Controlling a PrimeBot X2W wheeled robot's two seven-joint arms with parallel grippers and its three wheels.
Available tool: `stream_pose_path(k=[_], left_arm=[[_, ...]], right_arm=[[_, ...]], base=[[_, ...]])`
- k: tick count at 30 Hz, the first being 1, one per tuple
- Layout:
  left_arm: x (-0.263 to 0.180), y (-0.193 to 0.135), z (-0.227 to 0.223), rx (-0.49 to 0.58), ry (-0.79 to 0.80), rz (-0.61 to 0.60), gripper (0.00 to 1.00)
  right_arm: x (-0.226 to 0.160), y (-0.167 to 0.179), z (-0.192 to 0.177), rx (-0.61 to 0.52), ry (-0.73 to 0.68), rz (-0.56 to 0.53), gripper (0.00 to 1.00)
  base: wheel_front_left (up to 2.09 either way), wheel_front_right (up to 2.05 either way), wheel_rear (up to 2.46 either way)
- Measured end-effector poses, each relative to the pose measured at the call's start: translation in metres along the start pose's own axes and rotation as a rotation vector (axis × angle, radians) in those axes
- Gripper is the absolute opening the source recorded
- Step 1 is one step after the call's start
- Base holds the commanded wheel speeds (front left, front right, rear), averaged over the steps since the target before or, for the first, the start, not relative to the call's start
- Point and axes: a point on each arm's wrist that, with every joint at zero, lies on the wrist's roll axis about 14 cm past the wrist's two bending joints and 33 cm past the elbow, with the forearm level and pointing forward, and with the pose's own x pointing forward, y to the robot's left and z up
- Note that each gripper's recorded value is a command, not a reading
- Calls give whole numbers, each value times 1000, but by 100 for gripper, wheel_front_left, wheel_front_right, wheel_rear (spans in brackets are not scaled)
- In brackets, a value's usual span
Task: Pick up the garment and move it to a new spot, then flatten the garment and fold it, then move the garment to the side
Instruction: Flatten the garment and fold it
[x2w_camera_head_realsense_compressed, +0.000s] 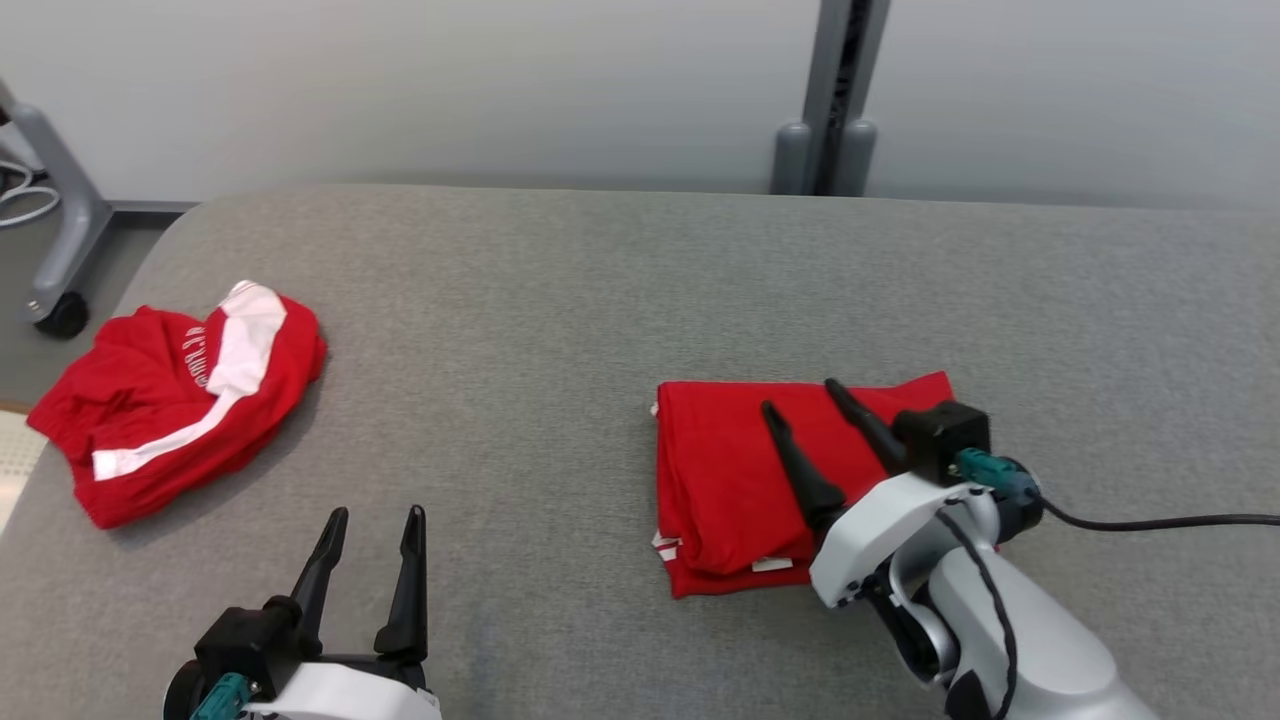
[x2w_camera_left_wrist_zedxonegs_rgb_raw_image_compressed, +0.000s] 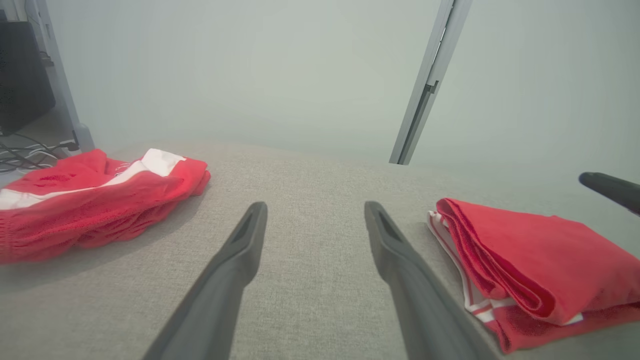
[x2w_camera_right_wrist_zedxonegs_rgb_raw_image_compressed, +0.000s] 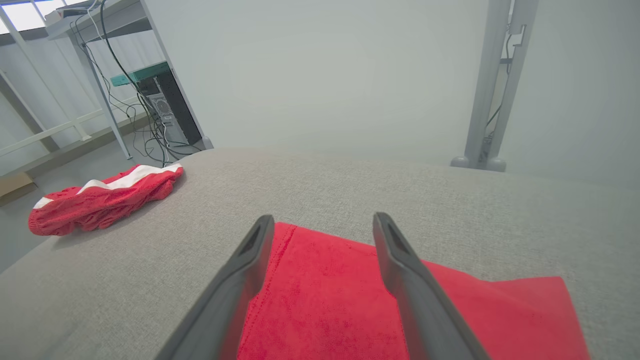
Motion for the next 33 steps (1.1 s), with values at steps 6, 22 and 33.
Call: stream_pose_path(k=[6,22,33], left_arm=[[16,-14,6,-13,-19,-40,100],[35,-42,9,-34,-30,-119,100],[23,-39,8,-32,-25,-110,100]], right_arm=[[-20,-49,29,-91,-87,-141,100],[-86,-93,40,-180,-156,-350,100],[-118,-86,28,-167,-161,-387,100]], base=[[0,0,0],[0,0,0],[0,0,0]])
